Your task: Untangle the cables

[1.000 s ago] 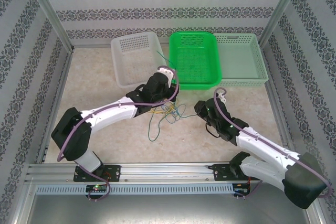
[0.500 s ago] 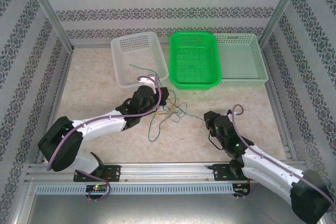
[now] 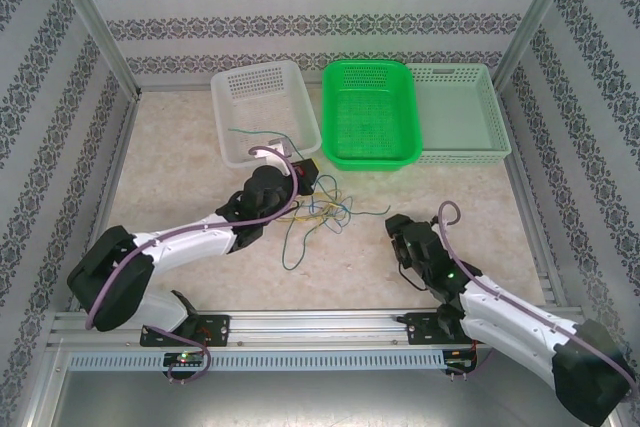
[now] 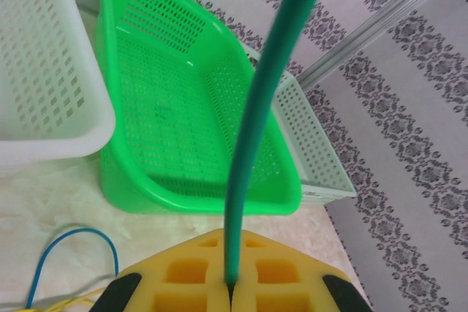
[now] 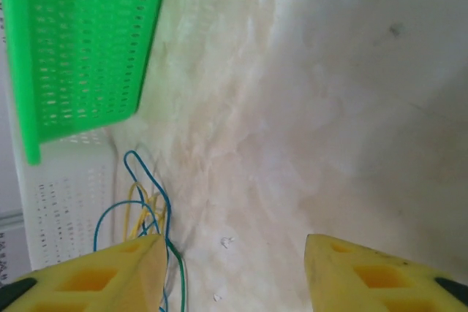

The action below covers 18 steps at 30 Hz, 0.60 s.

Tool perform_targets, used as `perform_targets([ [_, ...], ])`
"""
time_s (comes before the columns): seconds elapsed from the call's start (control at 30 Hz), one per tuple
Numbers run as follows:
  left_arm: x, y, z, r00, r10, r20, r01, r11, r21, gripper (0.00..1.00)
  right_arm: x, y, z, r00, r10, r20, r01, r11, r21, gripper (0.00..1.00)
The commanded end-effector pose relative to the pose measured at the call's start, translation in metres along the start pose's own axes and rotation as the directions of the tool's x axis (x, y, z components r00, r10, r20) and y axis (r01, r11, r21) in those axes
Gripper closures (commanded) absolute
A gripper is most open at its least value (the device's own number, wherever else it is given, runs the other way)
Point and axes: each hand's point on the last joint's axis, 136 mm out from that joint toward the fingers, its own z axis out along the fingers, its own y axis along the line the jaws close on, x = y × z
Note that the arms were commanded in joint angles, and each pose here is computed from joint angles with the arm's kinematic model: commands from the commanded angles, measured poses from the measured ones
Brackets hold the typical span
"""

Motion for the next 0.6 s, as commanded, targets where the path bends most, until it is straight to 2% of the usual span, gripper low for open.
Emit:
perform_targets([
  [0.0,-0.033,-0.014,-0.013,0.997,0.043,0.057,-0.043,0.999,0.005,1.00,-0.026,0.042,-0.028,0.963,-0.247,0.111,0.253,0.967,-0.038,0.45],
  [0.1,-0.035,-0.009,-0.020,0.997,0.064,0.036,-0.064,0.998,-0.007,1.00,-0.032,0.071,-0.050,0.879,-0.458,0.132,0.467,0.883,-0.046,0.45],
  [0.2,-0.038,-0.003,-0.025,0.999,0.041,0.030,-0.041,0.999,-0.013,1.00,-0.020,0.081,-0.053,0.800,-0.597,0.060,0.600,0.798,-0.054,0.45],
  [0.27,-0.043,-0.001,-0.030,0.998,0.032,0.048,-0.031,0.999,-0.021,1.00,0.000,0.086,-0.044,0.763,-0.647,-0.010,0.642,0.758,-0.113,0.48],
  [0.37,-0.055,0.004,-0.037,0.996,0.016,0.092,-0.013,0.999,-0.039,1.00,0.028,0.080,-0.022,0.736,-0.672,-0.082,0.658,0.738,-0.151,0.48],
  [0.57,-0.086,0.026,-0.057,0.985,0.021,0.171,0.003,0.991,-0.134,1.00,0.060,0.065,0.005,0.700,-0.698,-0.147,0.699,0.713,-0.060,0.43],
])
